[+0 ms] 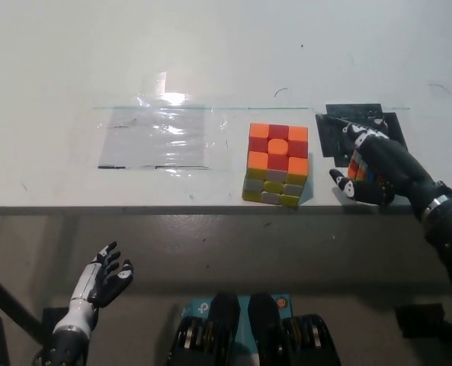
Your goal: The robot uses its right hand to pick up the small cube kept on the middle on the desk and place it on the bigger cube kept next to it
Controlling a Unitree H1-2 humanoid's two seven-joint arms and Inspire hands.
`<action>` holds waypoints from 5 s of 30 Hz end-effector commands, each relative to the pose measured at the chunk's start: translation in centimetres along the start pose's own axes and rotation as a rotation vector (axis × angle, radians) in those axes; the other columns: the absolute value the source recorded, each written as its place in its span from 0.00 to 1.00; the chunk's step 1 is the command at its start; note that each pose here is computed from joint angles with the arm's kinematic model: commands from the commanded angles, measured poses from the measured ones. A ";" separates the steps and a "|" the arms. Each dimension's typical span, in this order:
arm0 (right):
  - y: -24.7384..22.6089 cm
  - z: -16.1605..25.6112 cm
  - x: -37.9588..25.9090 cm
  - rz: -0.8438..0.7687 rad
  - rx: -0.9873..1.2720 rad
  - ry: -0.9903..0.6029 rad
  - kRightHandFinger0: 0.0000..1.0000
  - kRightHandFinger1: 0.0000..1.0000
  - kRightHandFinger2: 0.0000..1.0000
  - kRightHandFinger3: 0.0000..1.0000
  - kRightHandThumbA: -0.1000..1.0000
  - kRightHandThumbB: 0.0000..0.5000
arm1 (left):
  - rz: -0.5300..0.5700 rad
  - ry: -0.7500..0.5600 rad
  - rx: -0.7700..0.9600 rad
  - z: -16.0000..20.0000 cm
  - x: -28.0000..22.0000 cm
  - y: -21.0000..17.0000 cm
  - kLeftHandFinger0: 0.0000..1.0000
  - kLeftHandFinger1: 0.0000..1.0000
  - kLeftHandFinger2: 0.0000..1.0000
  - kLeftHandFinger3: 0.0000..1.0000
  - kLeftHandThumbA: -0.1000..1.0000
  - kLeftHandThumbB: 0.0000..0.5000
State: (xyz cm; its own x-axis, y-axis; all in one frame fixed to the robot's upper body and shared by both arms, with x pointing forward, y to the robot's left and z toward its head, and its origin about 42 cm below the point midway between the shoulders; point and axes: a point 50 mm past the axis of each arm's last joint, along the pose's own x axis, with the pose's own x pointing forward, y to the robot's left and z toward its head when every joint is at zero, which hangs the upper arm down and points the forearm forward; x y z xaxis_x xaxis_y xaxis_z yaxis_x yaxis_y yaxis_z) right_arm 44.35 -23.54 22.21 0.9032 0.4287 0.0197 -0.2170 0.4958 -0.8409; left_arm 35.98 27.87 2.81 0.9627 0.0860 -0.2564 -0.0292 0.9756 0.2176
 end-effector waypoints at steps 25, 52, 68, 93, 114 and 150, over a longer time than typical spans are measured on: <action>-4.4 -1.4 0.3 -0.018 -0.182 0.010 1.00 1.00 1.00 1.00 0.59 0.82 | 0.047 -0.056 -0.029 0.7 -0.3 1.3 1.00 1.00 1.00 1.00 0.45 0.53; -2.0 -4.0 1.1 0.290 -0.533 0.382 0.63 0.96 1.00 1.00 0.78 0.87 | 0.041 -0.056 -0.037 1.2 0.1 1.2 1.00 1.00 1.00 1.00 0.46 0.59; 0.0 -6.7 1.6 -0.072 -0.540 0.089 0.00 0.00 0.04 0.17 0.00 0.00 | 0.034 -0.071 -0.021 1.3 0.3 1.2 1.00 1.00 1.00 1.00 0.47 0.56; 0.6 -6.1 2.2 -0.317 -0.477 -0.043 0.00 0.06 0.37 0.03 0.00 0.17 | 0.033 -0.064 0.000 0.9 -0.1 1.1 1.00 1.00 1.00 1.00 0.47 0.52; -5.8 -0.1 3.6 -0.440 -0.499 -0.216 0.00 0.21 0.52 0.36 0.00 0.37 | 0.029 -0.038 0.013 0.3 -0.7 1.4 1.00 1.00 1.00 1.00 0.45 0.51; -1.6 9.5 5.4 -0.389 -0.326 -0.422 0.00 0.09 0.48 0.32 0.00 0.52 | 0.017 -0.033 0.003 0.2 -0.6 1.2 1.00 1.00 1.00 1.00 0.42 0.56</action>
State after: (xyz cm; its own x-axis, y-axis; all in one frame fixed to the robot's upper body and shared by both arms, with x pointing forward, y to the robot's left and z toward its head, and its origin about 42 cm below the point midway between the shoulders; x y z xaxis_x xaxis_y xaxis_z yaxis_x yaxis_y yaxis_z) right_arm 45.61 -15.41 27.34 0.6804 0.5465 0.4883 0.2780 0.4241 -0.8619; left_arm 34.65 28.40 2.17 0.9579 0.1008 -0.2690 -0.0413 0.9751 0.2181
